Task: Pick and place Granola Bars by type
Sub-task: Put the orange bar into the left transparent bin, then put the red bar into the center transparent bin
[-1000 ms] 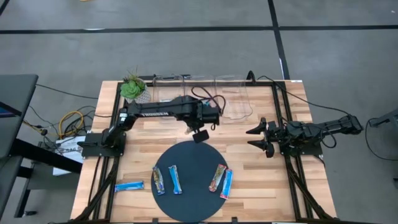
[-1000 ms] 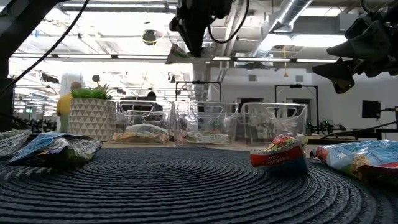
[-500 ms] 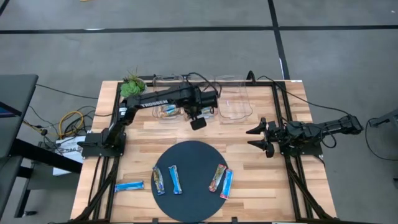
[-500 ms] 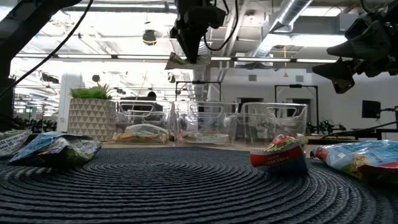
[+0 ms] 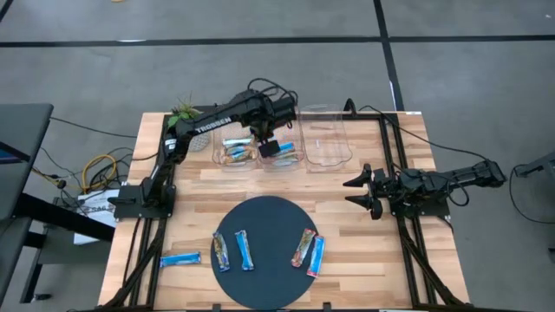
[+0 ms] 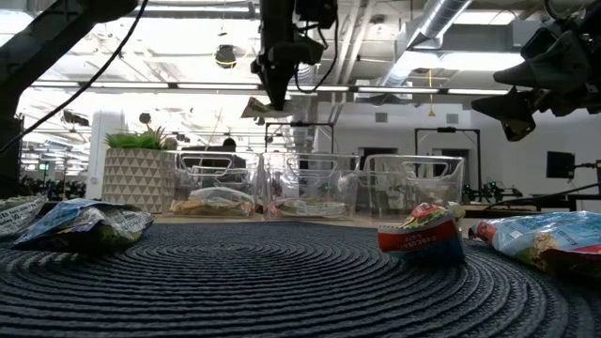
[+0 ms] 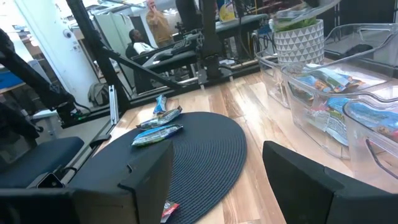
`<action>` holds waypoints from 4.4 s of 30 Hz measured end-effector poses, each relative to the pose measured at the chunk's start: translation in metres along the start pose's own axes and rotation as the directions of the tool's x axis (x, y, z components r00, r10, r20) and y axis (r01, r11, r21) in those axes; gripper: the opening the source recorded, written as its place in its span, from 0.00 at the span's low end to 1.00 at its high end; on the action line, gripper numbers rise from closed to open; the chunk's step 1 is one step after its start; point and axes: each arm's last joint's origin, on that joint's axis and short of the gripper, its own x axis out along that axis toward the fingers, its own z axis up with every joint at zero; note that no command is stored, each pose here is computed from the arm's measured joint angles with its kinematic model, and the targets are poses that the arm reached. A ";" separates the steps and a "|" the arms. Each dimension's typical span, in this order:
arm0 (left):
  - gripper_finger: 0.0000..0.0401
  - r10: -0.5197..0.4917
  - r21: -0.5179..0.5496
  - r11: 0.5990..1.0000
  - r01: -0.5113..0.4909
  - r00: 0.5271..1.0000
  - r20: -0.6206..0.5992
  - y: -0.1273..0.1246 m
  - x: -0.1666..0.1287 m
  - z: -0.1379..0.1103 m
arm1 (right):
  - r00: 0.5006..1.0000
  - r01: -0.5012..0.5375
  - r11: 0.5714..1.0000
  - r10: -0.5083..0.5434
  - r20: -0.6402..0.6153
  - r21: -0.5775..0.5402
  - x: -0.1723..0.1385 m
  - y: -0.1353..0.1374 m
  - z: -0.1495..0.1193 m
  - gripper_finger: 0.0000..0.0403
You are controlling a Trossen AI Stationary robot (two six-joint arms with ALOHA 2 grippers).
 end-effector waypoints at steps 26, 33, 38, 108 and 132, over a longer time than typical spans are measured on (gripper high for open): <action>0.06 0.010 0.037 0.999 -0.005 0.989 -0.147 0.059 0.022 -0.033 | 1.000 0.000 1.000 0.000 0.001 0.000 0.000 0.000 0.000 0.60; 0.06 0.006 0.104 0.995 0.012 0.984 -0.177 0.056 0.033 -0.058 | 1.000 0.000 1.000 0.000 0.001 0.000 0.000 0.000 0.000 0.60; 0.06 -0.037 0.131 0.990 0.058 0.986 -0.163 0.048 0.049 -0.076 | 1.000 0.000 1.000 0.000 0.001 0.000 0.000 0.000 0.000 0.60; 0.27 0.064 0.187 0.974 -0.125 0.951 0.302 0.020 0.052 -0.113 | 1.000 0.000 1.000 0.000 0.000 0.000 0.000 0.000 0.000 0.60; 0.27 -0.397 -0.123 0.800 0.587 0.673 0.624 -0.096 -0.021 -0.115 | 1.000 0.000 1.000 0.000 0.000 0.000 0.000 0.000 0.000 0.60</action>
